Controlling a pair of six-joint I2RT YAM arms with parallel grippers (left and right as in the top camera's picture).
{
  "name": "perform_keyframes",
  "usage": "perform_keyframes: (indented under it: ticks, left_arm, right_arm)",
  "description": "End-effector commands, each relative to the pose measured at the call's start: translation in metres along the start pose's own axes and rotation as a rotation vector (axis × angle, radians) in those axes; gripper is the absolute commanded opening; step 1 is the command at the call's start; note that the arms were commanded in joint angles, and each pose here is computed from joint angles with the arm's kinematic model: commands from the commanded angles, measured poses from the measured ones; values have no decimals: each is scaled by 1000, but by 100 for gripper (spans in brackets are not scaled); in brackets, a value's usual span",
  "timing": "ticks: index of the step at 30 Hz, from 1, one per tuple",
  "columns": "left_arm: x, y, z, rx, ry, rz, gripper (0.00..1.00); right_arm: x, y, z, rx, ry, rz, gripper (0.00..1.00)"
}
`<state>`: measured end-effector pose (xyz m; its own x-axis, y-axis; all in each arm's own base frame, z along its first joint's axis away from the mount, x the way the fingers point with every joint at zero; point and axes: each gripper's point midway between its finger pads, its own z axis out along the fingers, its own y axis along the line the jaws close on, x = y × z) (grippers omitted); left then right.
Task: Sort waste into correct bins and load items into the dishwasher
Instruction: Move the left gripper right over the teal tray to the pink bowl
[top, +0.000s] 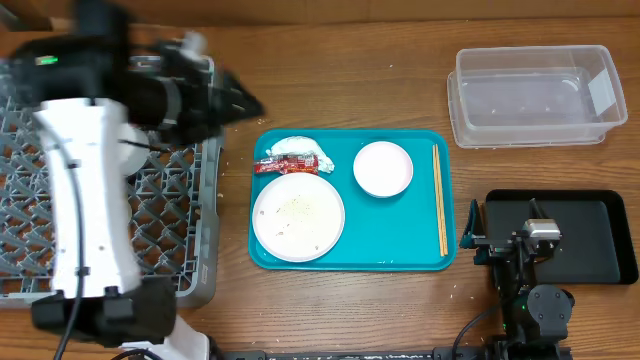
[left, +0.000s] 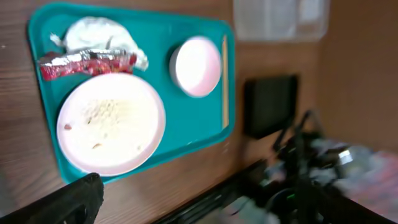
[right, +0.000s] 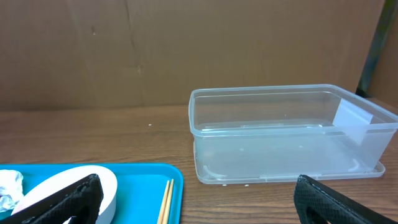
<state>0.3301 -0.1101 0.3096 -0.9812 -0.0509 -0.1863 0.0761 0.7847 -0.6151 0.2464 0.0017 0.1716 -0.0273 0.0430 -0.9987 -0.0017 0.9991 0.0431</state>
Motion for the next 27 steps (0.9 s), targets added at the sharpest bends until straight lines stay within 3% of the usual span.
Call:
perform_keyframes:
  ticks: [1, 6, 12, 19, 27]
  left_arm:
    - [22, -6, 18, -223, 49, 151, 100]
    - [52, -39, 53, -317, 134, 274, 100]
    - [71, -50, 72, -513, 99, 273, 100]
    - [80, -53, 80, -534, 105, 239, 100]
    - [101, -42, 107, -497, 230, 199, 100]
  right_arm:
    - [1, 0, 0, 1, -6, -4, 100]
    - [1, 0, 0, 1, -6, -4, 100]
    - [1, 0, 0, 1, -6, -4, 100]
    - [1, 0, 0, 1, -6, -4, 100]
    - [1, 0, 0, 1, -6, -4, 100]
